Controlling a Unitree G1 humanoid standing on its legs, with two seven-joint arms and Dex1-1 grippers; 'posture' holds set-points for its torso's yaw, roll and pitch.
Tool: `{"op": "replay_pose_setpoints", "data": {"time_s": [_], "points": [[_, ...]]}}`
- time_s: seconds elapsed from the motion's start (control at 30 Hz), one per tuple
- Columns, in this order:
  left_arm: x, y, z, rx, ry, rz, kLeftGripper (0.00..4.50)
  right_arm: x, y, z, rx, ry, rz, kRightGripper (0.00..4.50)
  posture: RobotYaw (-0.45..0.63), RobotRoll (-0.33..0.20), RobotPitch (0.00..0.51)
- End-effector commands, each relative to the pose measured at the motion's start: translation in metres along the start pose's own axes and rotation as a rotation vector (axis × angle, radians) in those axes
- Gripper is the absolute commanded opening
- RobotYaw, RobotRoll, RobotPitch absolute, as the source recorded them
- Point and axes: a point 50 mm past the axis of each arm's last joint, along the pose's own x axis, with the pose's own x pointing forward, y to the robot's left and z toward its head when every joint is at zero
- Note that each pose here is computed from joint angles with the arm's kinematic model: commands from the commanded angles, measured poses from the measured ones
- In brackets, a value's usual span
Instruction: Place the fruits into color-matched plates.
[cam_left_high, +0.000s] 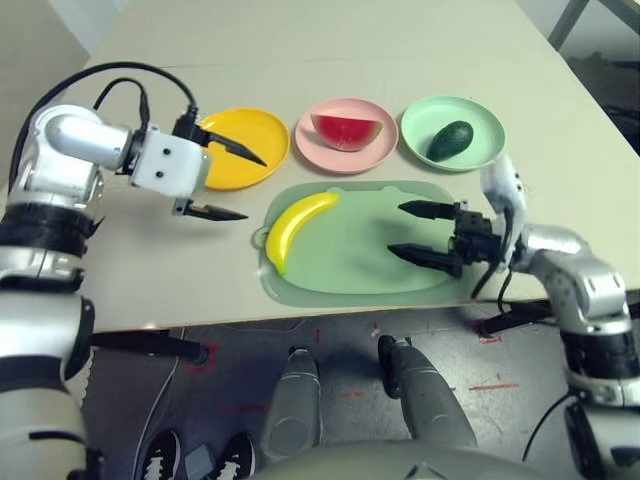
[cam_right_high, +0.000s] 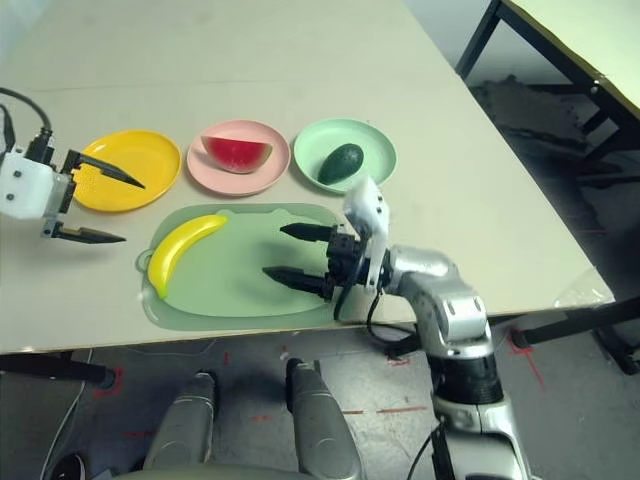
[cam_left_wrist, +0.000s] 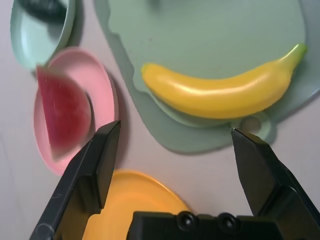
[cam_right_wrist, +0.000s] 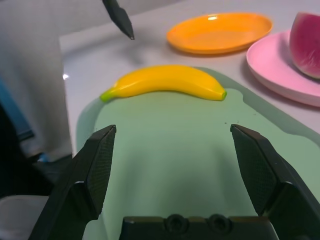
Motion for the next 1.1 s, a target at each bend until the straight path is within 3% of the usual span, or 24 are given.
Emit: {"op": "replay_pose_setpoints", "data": {"time_s": [0.03, 0.33, 0.8, 1.1], "points": [[0.011, 0.003, 0.005, 0.106, -0.021, -0.079, 4.50, 0.001, 0.011, -0.009, -0.131, -0.012, 0.044, 4.45, -0.07, 0.000, 0.227], [0.034, 0.014, 0.016, 0.323, -0.067, -0.225, 4.50, -0.003, 0.011, -0.019, -0.235, -0.092, -0.004, 4.45, -0.11, 0.000, 0.226], [0.055, 0.003, 0.018, 0.404, -0.121, -0.377, 4.50, -0.001, 0.017, -0.022, -0.226, -0.090, -0.011, 4.45, -0.14, 0.000, 0.224], [0.070, -0.006, 0.013, 0.352, -0.151, -0.393, 4.50, -0.003, 0.023, -0.028, -0.216, -0.071, -0.008, 4.45, -0.16, 0.000, 0.223]]}}
